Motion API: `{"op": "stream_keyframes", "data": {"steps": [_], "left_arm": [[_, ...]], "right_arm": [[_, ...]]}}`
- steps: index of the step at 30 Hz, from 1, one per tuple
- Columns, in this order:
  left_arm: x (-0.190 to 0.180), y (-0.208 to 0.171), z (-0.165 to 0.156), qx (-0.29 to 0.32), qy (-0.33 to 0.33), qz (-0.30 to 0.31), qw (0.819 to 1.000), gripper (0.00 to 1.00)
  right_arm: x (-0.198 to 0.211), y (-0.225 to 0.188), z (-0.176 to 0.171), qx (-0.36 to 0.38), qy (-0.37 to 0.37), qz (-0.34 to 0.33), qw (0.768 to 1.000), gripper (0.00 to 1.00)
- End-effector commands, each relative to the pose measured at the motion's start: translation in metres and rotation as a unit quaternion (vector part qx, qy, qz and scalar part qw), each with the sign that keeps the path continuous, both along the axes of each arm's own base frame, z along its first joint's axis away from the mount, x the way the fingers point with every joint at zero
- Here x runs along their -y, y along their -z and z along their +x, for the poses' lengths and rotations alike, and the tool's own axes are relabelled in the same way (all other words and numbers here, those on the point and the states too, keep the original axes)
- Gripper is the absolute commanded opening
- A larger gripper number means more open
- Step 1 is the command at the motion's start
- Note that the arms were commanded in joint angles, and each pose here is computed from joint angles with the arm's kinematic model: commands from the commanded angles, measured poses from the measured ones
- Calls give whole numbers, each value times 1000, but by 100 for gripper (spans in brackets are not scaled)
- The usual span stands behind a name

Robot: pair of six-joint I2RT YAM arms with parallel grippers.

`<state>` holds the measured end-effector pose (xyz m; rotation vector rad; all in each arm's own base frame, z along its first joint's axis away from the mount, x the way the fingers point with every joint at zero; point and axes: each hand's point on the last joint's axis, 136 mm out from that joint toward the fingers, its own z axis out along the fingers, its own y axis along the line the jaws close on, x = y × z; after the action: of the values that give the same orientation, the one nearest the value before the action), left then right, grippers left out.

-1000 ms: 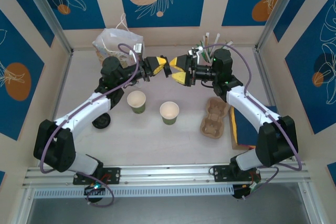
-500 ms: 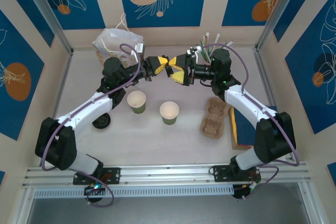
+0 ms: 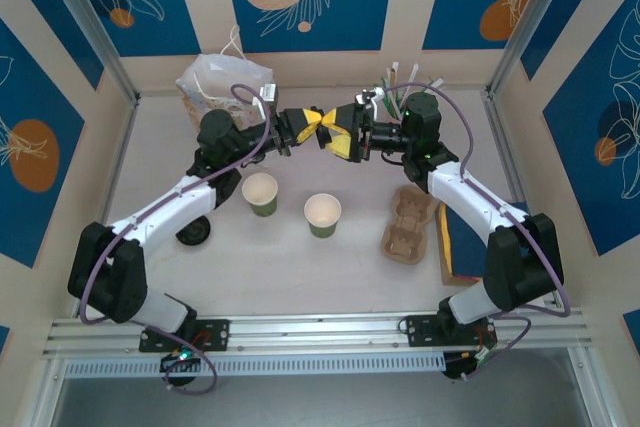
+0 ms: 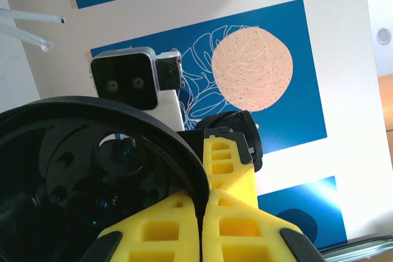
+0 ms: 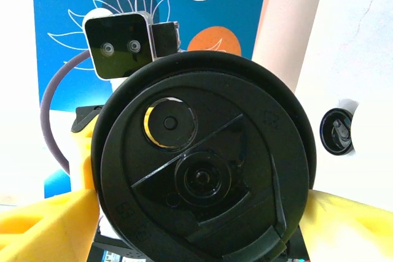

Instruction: Pack the takeout coffee

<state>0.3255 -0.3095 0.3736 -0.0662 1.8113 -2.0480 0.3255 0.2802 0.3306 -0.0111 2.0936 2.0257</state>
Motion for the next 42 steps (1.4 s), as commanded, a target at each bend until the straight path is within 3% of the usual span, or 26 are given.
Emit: {"op": "stream_keyframes", "data": {"steps": [1, 8, 11, 23, 36, 40, 42], "left_arm": [[3, -5, -8, 13, 9, -12, 1000, 6], [3, -3, -10, 13, 9, -11, 1000, 6], [2, -4, -10, 13, 8, -11, 1000, 6], [5, -3, -12, 13, 13, -11, 1000, 6], [4, -1, -14, 14, 12, -10, 1000, 7], [3, -1, -14, 15, 9, -8, 1000, 14], [2, 1, -14, 14, 6, -1, 1000, 23]], "right_arm": [[1, -2, 0, 4, -5, 3, 1000, 85], [5, -4, 1, 7, 2, 4, 1000, 82], [5, -4, 0, 7, 1, 4, 1000, 76], [1, -1, -4, 5, -6, -5, 1000, 81], [1, 1, -5, 1, -5, -12, 1000, 73], [6, 1, -4, 3, 6, -16, 1000, 73], [8, 2, -5, 4, 9, -22, 1000, 73]]}}
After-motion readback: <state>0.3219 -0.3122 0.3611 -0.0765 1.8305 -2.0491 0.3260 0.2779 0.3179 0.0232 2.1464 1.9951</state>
